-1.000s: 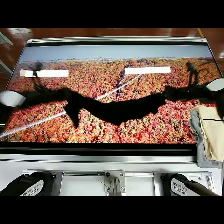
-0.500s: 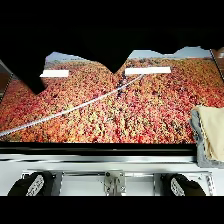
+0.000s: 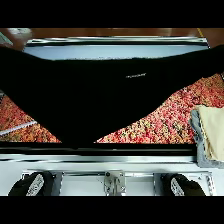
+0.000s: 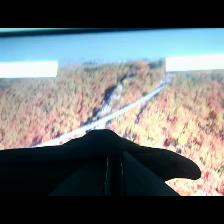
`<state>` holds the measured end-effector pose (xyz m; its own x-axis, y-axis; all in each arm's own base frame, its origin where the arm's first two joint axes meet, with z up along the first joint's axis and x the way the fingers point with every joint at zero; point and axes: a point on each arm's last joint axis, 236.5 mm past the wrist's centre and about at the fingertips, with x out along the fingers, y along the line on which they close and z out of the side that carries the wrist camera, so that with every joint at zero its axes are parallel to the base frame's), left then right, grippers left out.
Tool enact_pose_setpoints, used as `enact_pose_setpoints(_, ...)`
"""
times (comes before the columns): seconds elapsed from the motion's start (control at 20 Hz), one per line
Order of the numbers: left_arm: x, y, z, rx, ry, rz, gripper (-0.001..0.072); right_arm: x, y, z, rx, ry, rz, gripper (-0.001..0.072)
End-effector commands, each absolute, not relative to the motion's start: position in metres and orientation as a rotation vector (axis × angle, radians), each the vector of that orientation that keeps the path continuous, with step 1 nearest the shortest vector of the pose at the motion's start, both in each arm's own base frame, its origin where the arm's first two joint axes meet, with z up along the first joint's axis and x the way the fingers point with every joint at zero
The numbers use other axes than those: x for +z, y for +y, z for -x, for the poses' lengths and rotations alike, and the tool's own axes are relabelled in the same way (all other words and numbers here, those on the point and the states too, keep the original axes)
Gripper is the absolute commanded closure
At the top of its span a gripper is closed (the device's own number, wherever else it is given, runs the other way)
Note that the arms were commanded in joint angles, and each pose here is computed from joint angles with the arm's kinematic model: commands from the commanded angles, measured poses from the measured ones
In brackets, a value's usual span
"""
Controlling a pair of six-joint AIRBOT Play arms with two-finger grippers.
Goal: Fold the shirts.
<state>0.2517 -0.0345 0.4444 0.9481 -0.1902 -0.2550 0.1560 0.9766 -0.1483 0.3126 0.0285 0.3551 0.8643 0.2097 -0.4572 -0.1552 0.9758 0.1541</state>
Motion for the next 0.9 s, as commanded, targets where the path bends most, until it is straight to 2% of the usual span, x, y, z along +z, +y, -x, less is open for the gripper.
enact_pose_setpoints(0.0, 0.422, -0.041, -0.242, -0.207, 0.373, 0.088, 0.0666, 0.334, 0.038, -0.296, 0.23, 0.605, -0.125, 0.0653)
enact_pose_setpoints(0.15, 0.422, -0.044, -0.24, -0.218, 0.373, 0.077, 0.0666, 0.348, 0.038, -0.296, 0.223, 0.545, -0.123, 0.0653)
enact_pose_setpoints(0.3, 0.428, -0.065, -0.234, -0.307, 0.354, 0.098, 0.0666, 0.375, 0.036, -0.293, 0.204, 0.426, -0.117, 0.0653)
enact_pose_setpoints(0.5, 0.426, -0.08, -0.229, -0.377, 0.373, 0.113, 0.0666, 0.379, 0.027, -0.286, 0.157, 0.41, -0.11, 0.0653)
enact_pose_setpoints(0.7, 0.361, -0.077, -0.236, -0.398, 0.573, 0.188, 0.0666, 0.39, 0.011, -0.305, 0.099, 0.346, -0.113, 0.0653)
enact_pose_setpoints(0.85, 0.274, -0.077, -0.244, -0.409, 0.774, 0.327, 0.0666, 0.384, 0.013, -0.342, 0.128, 0.342, -0.174, 0.0653)
